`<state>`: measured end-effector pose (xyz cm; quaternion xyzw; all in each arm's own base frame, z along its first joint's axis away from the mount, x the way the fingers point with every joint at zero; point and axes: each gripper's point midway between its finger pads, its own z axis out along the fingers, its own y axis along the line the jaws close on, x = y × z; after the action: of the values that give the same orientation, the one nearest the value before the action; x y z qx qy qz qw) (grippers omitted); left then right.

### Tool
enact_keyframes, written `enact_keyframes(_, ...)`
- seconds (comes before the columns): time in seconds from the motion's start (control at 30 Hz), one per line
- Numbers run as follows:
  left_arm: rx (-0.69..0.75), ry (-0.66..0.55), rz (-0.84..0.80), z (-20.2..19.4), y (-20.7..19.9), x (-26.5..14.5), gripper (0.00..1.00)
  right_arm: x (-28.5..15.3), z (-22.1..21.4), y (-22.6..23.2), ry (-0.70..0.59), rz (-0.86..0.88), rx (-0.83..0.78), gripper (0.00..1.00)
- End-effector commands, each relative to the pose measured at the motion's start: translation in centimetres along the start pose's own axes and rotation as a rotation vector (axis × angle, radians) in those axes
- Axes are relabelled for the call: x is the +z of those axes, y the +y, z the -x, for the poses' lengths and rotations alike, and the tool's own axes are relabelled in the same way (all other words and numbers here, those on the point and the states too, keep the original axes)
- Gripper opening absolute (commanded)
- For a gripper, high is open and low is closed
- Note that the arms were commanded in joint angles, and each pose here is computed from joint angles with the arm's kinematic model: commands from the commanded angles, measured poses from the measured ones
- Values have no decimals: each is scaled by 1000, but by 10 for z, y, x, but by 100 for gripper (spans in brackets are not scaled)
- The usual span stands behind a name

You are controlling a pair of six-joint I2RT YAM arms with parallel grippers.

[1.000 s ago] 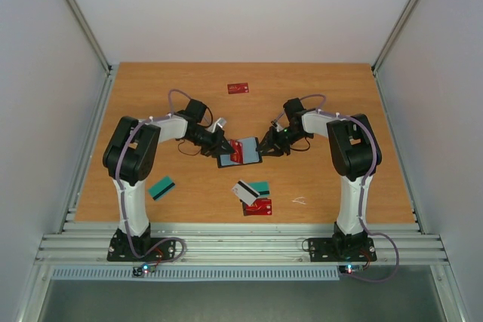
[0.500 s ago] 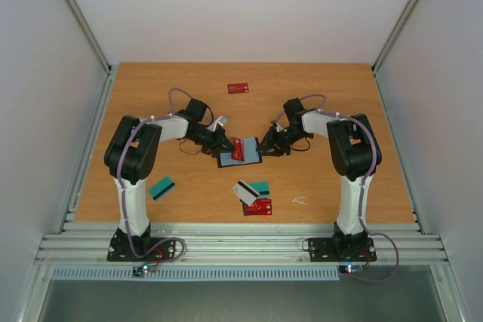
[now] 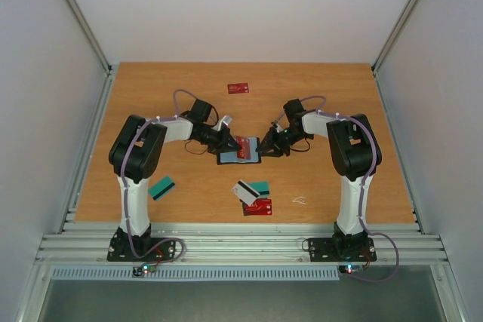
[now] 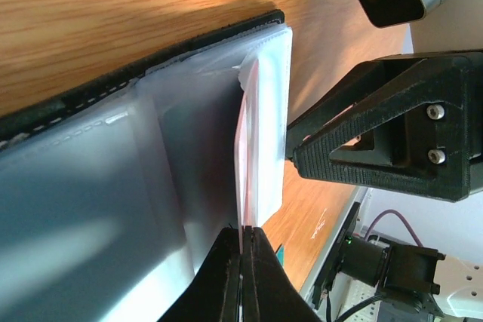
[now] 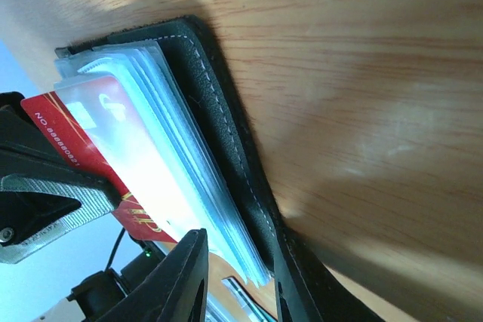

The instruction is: Put the credit cards into the card holder

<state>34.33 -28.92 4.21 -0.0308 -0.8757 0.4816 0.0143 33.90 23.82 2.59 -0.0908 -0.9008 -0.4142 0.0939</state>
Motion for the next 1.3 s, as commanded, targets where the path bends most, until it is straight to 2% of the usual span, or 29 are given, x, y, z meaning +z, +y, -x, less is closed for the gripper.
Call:
enact_keyframes(0.0, 4, -3, -2, 2, 5, 12, 0, 8, -9, -5, 20, -8, 25, 27)
enact_keyframes(0.97, 9, 51, -7, -3, -4, 34, 0, 10, -14, 5, 30, 7, 9, 26)
enact_keyframes(1.07, 0, 51, 21, -3, -6, 30, 5, 10, -15, 4, 31, 1, 7, 26)
enact_keyframes(1.27, 17, 68, 110, -6, -12, 14, 23, 7, -17, 5, 28, -13, -1, 27)
